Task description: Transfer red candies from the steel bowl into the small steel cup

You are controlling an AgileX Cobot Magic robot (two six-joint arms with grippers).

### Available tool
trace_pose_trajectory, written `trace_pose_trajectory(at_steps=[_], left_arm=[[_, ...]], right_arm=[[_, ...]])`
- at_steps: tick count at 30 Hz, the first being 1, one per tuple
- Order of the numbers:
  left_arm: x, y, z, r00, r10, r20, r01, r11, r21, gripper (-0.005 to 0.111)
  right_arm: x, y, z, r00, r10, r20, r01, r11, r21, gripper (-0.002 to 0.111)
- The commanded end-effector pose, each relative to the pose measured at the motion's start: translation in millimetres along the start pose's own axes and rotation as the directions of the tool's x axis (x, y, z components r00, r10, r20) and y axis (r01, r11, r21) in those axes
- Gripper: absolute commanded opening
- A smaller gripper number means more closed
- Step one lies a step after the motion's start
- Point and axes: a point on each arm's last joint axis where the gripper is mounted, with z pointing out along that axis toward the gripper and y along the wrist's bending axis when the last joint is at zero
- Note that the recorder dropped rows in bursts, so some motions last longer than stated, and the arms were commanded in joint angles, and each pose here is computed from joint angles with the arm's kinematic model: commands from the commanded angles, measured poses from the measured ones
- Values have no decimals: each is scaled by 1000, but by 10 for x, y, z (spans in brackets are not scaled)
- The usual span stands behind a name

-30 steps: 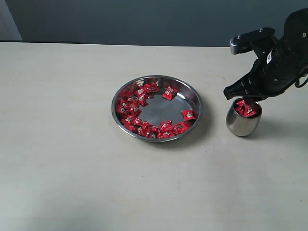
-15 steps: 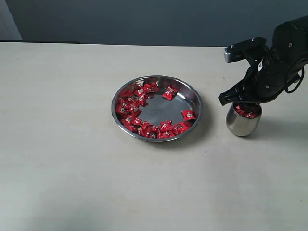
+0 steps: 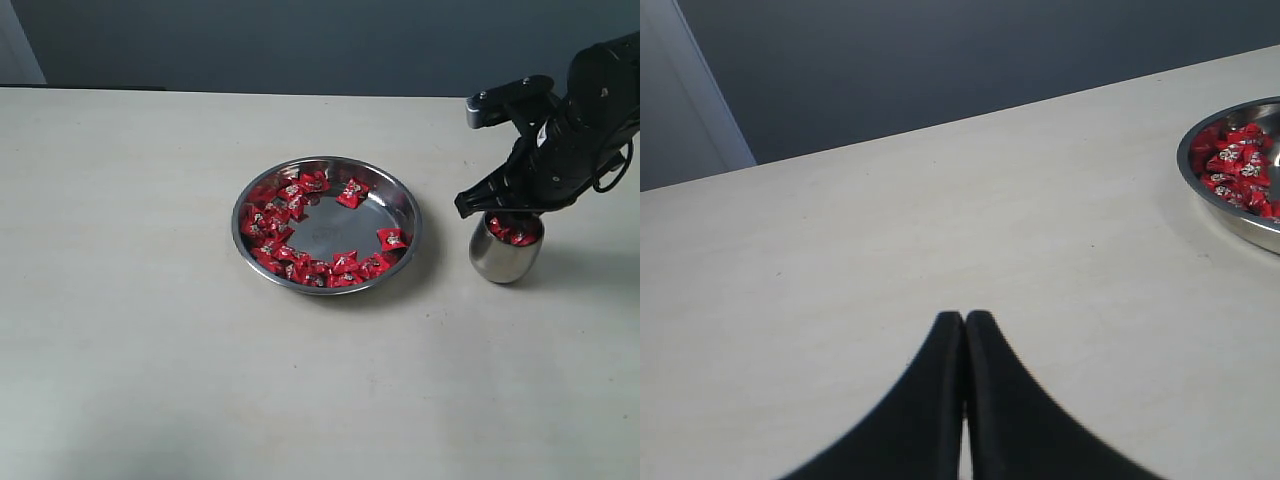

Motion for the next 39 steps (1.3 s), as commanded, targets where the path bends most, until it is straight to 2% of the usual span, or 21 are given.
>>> trace_pose_trajectory(at_steps=[1,6,11,39], left_arm=[[-11,1,-4,1000,-3,12,3,1000,-1,0],[-11,1,-4,1000,-3,12,3,1000,-1,0],[-11,1,-4,1000,-3,12,3,1000,-1,0],[-11,1,-4,1000,-3,12,3,1000,-1,0]], right_arm=[[3,-40,-83,1000,-4,14,4,1000,13,23],[19,-41,-89,1000,-24,-3,24,1000,13,23],[25,-41,-89,1000,-26,-9,26,1000,13,36],[-12,-42,-89,999,-29,31,29,999,15,36]])
